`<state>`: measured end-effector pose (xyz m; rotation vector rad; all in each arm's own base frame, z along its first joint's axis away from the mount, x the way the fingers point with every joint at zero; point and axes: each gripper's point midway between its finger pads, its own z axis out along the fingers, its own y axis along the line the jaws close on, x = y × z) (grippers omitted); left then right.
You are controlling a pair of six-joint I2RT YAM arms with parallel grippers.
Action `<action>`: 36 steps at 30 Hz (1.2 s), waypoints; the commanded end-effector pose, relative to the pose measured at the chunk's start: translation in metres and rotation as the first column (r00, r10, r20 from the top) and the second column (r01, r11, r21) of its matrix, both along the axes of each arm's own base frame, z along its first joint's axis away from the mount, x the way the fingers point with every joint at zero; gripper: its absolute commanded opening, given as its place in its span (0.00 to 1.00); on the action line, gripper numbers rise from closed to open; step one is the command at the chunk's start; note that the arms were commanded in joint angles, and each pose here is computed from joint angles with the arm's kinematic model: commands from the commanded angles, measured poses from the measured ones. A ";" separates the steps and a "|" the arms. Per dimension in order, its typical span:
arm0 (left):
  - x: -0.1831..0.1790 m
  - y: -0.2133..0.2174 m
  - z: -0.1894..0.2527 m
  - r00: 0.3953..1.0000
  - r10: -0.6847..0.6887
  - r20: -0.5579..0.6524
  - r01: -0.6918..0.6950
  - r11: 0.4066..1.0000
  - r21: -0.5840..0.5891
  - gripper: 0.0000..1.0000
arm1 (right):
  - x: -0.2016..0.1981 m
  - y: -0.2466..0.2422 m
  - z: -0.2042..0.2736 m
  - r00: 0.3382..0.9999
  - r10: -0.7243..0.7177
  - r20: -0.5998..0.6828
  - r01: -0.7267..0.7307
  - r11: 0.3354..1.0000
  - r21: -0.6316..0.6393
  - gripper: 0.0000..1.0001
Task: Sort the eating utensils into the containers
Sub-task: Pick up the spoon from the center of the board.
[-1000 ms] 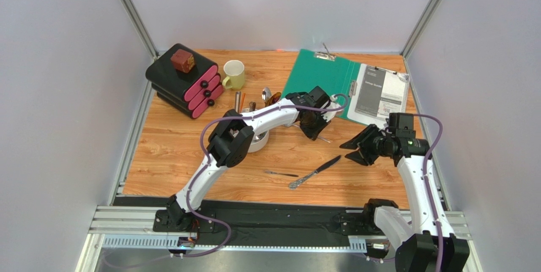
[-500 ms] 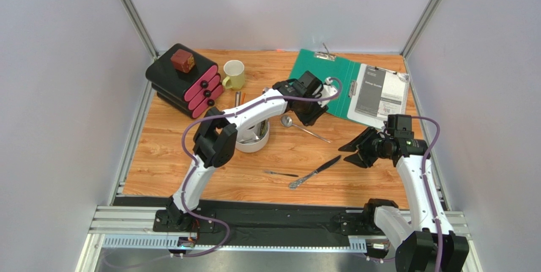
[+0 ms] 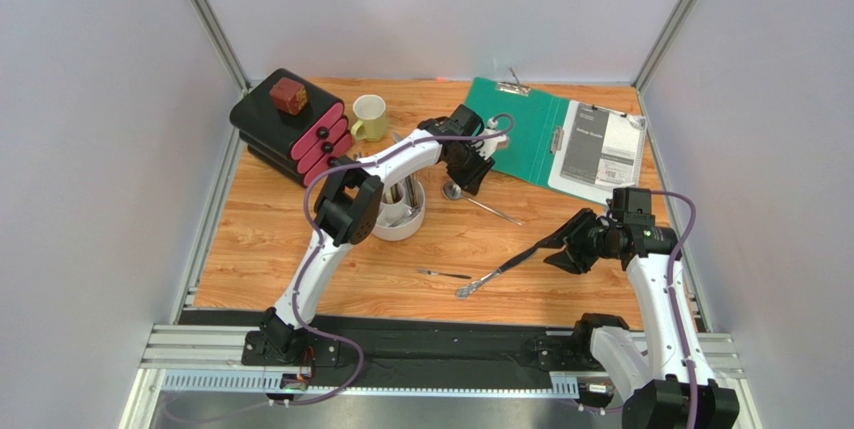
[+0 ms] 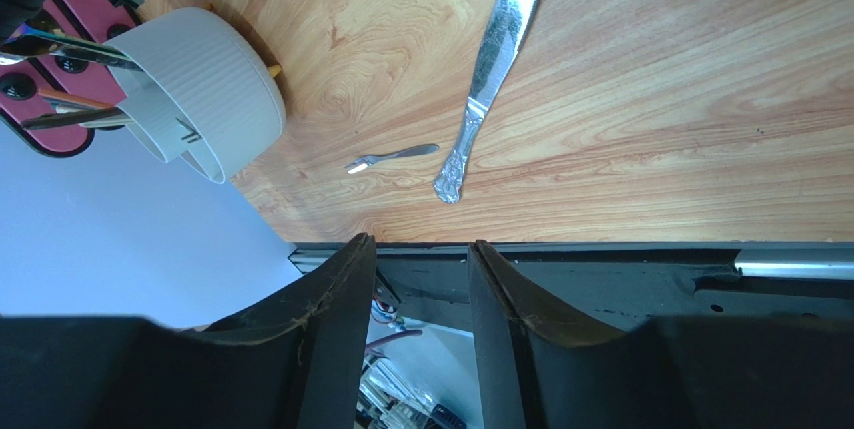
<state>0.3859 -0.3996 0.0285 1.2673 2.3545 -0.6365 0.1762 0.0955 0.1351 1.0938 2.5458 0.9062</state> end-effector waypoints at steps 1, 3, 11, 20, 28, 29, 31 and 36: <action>-0.025 -0.013 0.014 0.996 -0.076 -0.056 0.072 0.995 -0.068 0.43 | -0.003 -0.001 -0.003 1.000 -0.018 -0.014 0.018 1.000 0.003 0.44; -0.029 -0.013 0.016 0.995 -0.078 -0.068 0.073 0.995 -0.074 0.43 | -0.003 0.000 -0.004 1.000 -0.022 -0.016 0.022 1.000 0.006 0.44; -0.053 -0.009 0.012 0.991 -0.108 -0.078 0.106 0.994 -0.036 0.43 | 0.002 0.000 -0.002 0.999 -0.037 0.004 0.037 0.999 0.016 0.44; -0.056 -0.023 0.020 0.992 -0.121 -0.045 0.119 0.992 -0.039 0.42 | 0.001 0.001 -0.002 0.999 -0.037 0.011 0.037 0.999 0.019 0.44; -0.050 -0.025 0.044 0.992 -0.122 0.015 0.123 0.991 -0.043 0.42 | 0.001 0.001 -0.004 0.999 -0.036 0.008 0.036 0.999 0.021 0.44; -0.050 -0.022 0.045 0.992 -0.122 0.023 0.123 0.992 -0.034 0.41 | 0.001 0.001 -0.004 0.999 -0.035 0.013 0.034 0.999 0.021 0.44; -0.050 -0.022 0.060 0.991 -0.119 0.053 0.122 0.992 -0.044 0.40 | 0.001 0.001 -0.005 0.999 -0.037 0.010 0.037 0.999 0.021 0.44; -0.062 -0.017 0.086 0.986 -0.138 0.099 0.143 0.988 -0.052 0.31 | 0.001 0.002 -0.008 0.999 -0.045 0.005 0.045 0.998 0.036 0.44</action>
